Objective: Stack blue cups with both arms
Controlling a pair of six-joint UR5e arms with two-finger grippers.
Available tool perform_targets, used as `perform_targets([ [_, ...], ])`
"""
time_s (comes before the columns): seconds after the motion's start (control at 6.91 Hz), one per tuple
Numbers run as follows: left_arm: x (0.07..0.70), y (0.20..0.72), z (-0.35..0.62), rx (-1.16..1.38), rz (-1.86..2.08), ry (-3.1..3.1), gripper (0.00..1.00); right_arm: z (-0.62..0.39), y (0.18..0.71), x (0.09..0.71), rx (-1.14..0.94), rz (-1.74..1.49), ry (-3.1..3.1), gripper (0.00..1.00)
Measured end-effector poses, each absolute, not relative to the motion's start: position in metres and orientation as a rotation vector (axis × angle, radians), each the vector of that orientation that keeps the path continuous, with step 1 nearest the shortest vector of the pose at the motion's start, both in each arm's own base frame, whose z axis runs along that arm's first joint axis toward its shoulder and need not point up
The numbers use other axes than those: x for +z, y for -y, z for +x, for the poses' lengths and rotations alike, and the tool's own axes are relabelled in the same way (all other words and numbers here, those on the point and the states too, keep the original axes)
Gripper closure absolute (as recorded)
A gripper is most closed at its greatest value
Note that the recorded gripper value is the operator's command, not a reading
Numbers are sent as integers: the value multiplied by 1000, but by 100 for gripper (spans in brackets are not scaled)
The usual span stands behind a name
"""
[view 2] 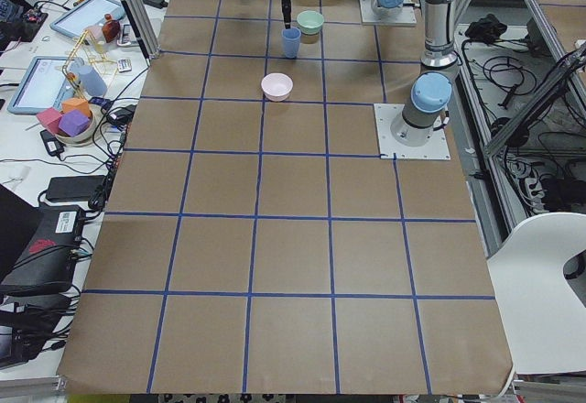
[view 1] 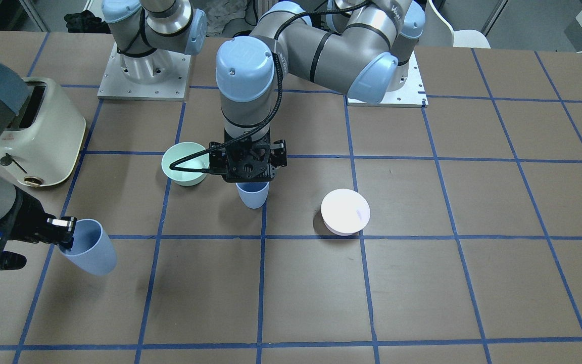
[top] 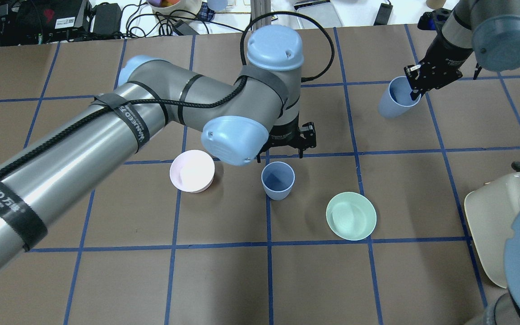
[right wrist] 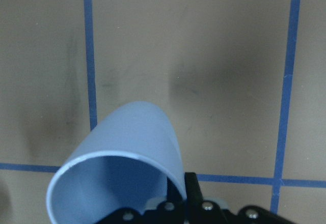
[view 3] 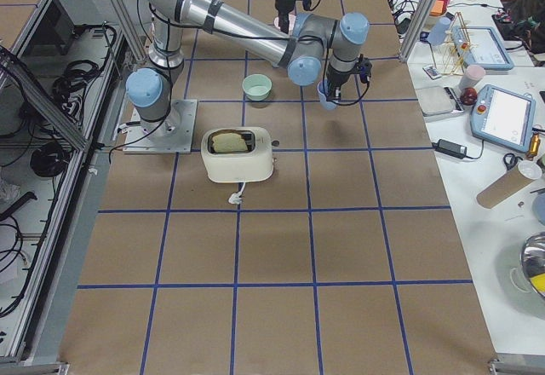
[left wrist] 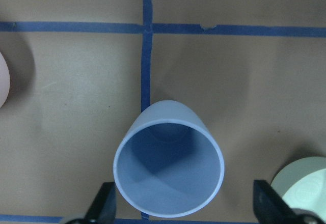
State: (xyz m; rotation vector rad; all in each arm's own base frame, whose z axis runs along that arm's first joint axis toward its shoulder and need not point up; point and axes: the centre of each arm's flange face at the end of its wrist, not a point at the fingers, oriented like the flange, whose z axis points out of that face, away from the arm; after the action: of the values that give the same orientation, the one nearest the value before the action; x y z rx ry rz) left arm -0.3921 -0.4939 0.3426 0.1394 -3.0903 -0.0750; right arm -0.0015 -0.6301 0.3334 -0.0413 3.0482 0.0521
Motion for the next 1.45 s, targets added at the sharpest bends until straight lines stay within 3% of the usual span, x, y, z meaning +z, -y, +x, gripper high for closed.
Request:
perform_targets([
  [0.43, 445, 523, -291, -69, 104, 3029, 0, 93, 592, 378, 93, -16, -3052, 100],
  [0.72, 490, 502, -223, -24, 140, 3036, 0, 193, 556, 393, 96, -36, -3059, 100],
  [1.16, 498, 479, -169, 74, 143, 3078, 0, 305, 495, 388, 144, -40, -3061, 100],
  [1.45, 508, 488, -143, 126, 159, 3077, 0, 312, 470, 374, 179, -67, -3070, 100],
])
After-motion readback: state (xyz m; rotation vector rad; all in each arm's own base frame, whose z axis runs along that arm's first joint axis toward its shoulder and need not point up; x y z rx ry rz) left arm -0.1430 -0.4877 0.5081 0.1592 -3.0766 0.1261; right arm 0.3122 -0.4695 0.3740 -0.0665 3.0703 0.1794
